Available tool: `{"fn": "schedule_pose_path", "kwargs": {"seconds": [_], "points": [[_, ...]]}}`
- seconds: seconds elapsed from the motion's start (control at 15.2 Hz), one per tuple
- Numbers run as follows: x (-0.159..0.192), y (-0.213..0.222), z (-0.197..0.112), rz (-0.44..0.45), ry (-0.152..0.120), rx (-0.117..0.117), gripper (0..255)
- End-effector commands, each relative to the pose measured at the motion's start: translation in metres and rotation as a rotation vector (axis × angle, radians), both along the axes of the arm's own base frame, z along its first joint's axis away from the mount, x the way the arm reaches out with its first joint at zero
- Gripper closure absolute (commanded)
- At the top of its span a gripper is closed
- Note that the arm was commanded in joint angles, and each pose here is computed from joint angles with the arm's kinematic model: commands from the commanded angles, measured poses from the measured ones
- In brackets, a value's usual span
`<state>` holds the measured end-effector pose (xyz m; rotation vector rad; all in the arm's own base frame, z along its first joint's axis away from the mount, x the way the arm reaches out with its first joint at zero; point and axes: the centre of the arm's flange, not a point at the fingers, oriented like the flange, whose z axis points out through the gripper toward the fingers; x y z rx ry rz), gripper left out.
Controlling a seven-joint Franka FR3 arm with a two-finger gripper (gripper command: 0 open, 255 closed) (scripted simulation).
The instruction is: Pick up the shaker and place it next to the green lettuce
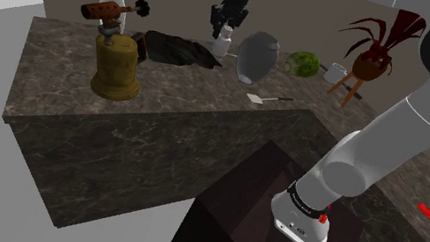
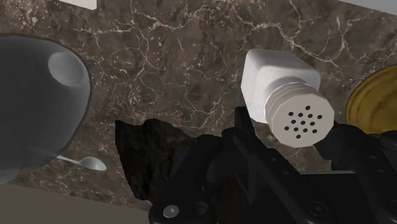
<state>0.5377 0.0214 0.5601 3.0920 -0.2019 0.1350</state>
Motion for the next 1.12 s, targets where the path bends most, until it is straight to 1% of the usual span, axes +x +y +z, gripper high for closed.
{"fn": "schedule_pose_path", "kwargs": {"seconds": [0.0, 1.06], "points": [[-0.004, -0.013, 0.003, 0.000, 0.001, 0.000, 255], [-0.073, -0.212, 0.003, 0.000, 0.001, 0.000, 255]]}}
